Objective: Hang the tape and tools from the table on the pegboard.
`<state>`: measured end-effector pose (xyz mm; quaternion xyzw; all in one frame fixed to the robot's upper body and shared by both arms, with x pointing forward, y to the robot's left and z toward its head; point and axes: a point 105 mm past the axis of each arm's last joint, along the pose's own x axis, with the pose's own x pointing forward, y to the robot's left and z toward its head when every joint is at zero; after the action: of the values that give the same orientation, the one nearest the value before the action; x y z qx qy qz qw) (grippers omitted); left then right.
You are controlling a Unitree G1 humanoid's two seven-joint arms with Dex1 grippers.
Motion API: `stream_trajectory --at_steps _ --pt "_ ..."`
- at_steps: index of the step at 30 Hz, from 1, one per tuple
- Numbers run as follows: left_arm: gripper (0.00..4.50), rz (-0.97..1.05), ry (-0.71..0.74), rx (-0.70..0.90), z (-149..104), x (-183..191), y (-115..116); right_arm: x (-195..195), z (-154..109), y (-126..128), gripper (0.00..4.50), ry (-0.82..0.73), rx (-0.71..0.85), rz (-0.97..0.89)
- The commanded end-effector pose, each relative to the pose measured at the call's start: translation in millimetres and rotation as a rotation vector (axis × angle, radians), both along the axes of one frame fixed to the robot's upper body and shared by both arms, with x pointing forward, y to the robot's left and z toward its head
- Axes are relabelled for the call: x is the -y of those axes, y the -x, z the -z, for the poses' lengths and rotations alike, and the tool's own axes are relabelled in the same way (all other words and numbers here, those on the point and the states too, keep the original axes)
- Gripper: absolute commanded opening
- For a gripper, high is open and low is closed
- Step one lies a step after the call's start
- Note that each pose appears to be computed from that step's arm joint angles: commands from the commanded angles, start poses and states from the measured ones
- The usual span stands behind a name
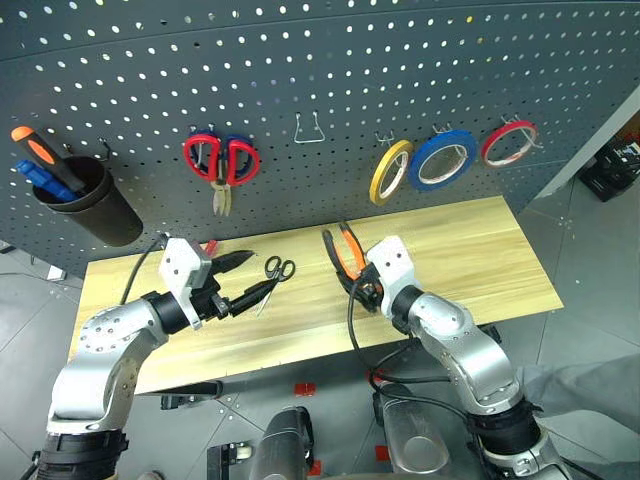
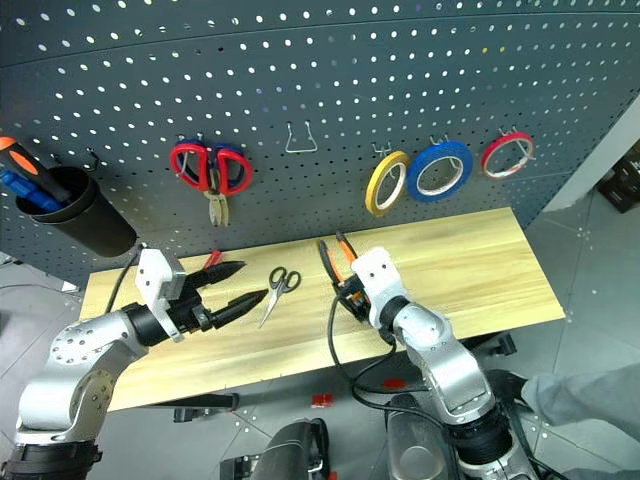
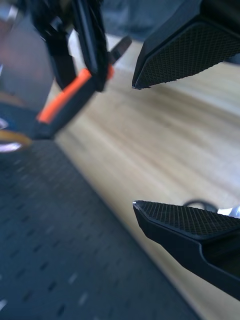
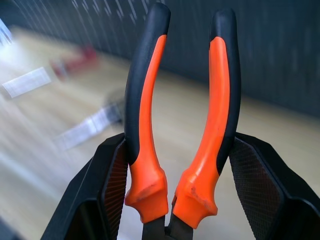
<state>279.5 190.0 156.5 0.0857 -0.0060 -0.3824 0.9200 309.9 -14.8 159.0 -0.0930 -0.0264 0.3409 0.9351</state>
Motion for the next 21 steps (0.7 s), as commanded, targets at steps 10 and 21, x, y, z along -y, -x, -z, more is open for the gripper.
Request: stream_trajectory --at_steps 10,21 --pt "3.75 -0.167 0.08 0.183 -66 -4 0 -49 -197 -15 2.73 -0.356 0.658 -0.041" --pt "3.75 -0.197 0.098 0.219 -83 33 -27 -64 -205 -64 2.73 -0.273 0.798 0.006"
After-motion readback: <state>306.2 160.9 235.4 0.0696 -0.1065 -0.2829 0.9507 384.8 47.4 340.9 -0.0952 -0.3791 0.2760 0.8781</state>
